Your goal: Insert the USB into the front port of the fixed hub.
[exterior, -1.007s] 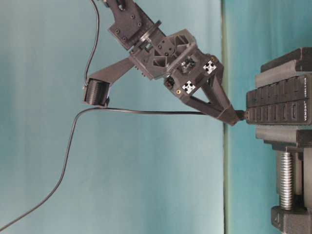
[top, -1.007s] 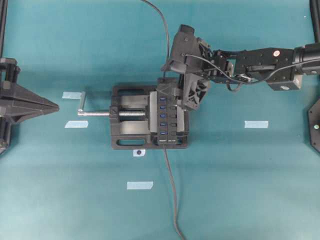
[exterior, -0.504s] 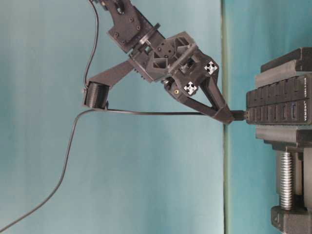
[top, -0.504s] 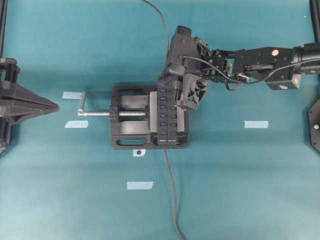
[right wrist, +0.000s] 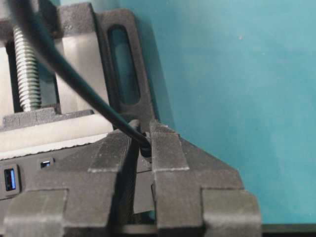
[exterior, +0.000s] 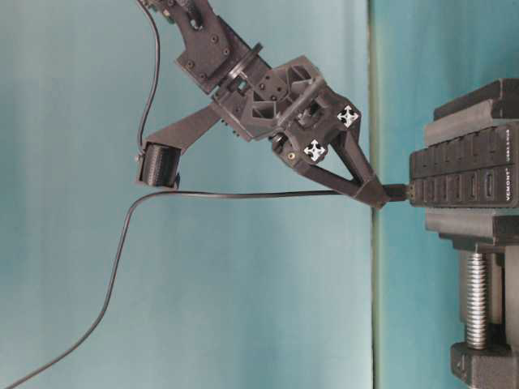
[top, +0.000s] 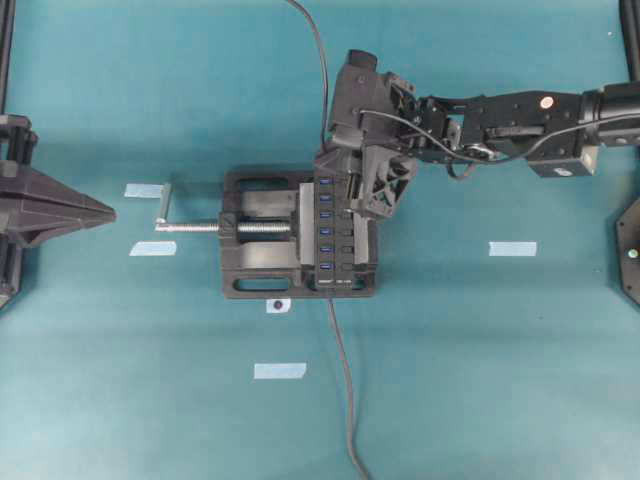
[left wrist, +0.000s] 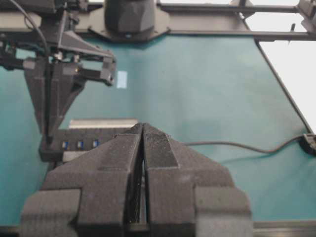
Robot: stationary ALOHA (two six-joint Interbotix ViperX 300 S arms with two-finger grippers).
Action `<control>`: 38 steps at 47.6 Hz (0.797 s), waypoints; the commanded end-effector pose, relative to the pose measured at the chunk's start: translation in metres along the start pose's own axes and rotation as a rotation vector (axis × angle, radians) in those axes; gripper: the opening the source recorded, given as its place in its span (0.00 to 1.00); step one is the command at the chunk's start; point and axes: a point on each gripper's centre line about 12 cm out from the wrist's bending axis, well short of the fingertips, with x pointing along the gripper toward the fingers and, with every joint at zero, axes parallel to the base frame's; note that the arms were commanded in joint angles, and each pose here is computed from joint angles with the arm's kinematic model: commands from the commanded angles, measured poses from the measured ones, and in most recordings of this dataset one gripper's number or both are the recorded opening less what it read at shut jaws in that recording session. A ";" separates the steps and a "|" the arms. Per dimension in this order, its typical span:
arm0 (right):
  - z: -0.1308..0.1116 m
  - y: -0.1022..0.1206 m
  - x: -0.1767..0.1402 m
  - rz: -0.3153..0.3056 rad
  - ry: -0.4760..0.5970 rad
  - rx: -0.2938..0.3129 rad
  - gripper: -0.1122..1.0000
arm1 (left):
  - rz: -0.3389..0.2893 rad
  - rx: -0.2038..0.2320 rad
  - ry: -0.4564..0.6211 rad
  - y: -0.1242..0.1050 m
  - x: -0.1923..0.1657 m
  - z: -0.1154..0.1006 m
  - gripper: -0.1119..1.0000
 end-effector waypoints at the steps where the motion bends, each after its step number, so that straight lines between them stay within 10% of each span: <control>1: 0.013 0.001 -0.005 0.002 -0.028 -0.009 0.14 | 0.001 0.000 -0.011 0.000 0.001 0.004 0.10; 38: 0.051 0.006 -0.037 0.016 -0.036 0.005 0.13 | 0.013 0.000 -0.040 0.002 -0.005 0.009 0.10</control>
